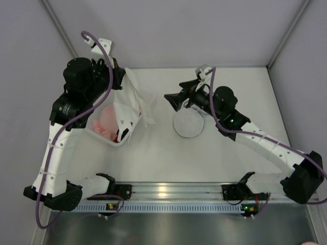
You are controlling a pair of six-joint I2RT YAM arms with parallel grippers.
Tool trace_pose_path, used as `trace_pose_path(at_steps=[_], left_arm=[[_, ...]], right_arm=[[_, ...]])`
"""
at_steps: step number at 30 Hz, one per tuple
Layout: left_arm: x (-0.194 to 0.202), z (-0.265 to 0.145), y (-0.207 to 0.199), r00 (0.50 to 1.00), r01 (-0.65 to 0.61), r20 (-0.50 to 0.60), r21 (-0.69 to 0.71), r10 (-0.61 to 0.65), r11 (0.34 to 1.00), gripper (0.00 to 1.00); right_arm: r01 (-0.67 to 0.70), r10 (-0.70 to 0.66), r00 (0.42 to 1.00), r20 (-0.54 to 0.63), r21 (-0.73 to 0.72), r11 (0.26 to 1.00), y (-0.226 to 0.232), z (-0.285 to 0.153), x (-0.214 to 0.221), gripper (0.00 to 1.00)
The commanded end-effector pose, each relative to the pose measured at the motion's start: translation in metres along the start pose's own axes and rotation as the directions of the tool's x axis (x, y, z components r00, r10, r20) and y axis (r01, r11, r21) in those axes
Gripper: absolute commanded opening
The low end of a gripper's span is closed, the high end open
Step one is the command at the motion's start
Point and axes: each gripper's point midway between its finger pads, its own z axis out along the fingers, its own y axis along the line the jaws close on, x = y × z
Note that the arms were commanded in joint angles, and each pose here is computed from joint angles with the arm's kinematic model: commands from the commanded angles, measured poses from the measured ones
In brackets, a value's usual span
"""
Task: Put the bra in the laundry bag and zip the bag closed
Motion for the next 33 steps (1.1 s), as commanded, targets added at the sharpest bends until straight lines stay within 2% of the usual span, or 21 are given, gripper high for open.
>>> trace_pose_path(at_steps=[1, 5, 8, 9, 10, 13, 16, 24, 26, 29, 33], left_arm=[[-0.001, -0.005, -0.016, 1.000, -0.017, 0.009, 0.080, 0.016, 0.997, 0.00], [0.009, 0.006, -0.022, 1.000, 0.000, -0.025, 0.105, 0.002, 0.994, 0.00], [0.015, 0.012, -0.028, 0.999, 0.009, -0.046, 0.119, -0.004, 0.993, 0.00], [0.017, 0.013, -0.029, 0.999, 0.013, -0.050, 0.120, -0.007, 0.993, 0.00], [0.017, 0.013, -0.029, 0.999, 0.015, -0.052, 0.119, -0.009, 0.993, 0.00], [0.016, 0.012, -0.027, 0.999, 0.022, -0.047, 0.099, -0.017, 0.995, 0.00], [0.015, 0.011, -0.026, 0.999, 0.029, -0.045, 0.091, -0.025, 0.995, 0.00], [0.013, 0.010, -0.021, 0.998, 0.054, -0.039, 0.050, -0.052, 0.997, 0.00], [0.015, 0.012, -0.010, 0.998, 0.051, -0.038, -0.015, -0.051, 0.999, 0.00], [0.019, 0.011, 0.011, 0.998, 0.036, -0.040, -0.133, -0.042, 0.990, 0.00], [0.020, 0.009, 0.022, 0.997, 0.059, -0.031, -0.210, -0.067, 0.976, 0.00]], right_arm=[[-0.021, 0.033, 0.992, 0.125, -0.097, 0.995, 0.031, -0.020, -0.051, 0.99], [0.061, -0.035, 0.990, 0.133, -0.197, 0.979, 0.063, -0.031, -0.055, 0.99], [0.134, -0.116, 0.987, 0.107, -0.191, 0.972, 0.081, -0.019, -0.048, 0.99], [0.159, -0.147, 0.984, 0.099, -0.130, 0.979, 0.074, -0.012, -0.047, 0.99], [0.160, -0.155, 0.986, 0.053, -0.106, 0.981, 0.074, 0.000, -0.032, 0.99], [0.175, -0.174, 0.985, 0.016, -0.036, 0.984, 0.077, 0.021, -0.021, 0.99], [0.175, -0.176, 0.984, 0.012, 0.043, 0.984, 0.077, 0.034, -0.013, 0.99], [0.138, -0.141, 0.990, 0.026, 0.095, 0.986, 0.087, 0.056, -0.020, 0.99], [0.114, -0.118, 0.993, 0.031, 0.107, 0.988, 0.088, 0.056, -0.023, 0.99], [-0.008, 0.004, 0.999, 0.032, 0.136, 0.991, 0.087, 0.046, -0.029, 0.99], [-0.040, 0.038, 0.995, 0.096, 0.025, 0.999, 0.106, 0.036, -0.042, 0.99]])
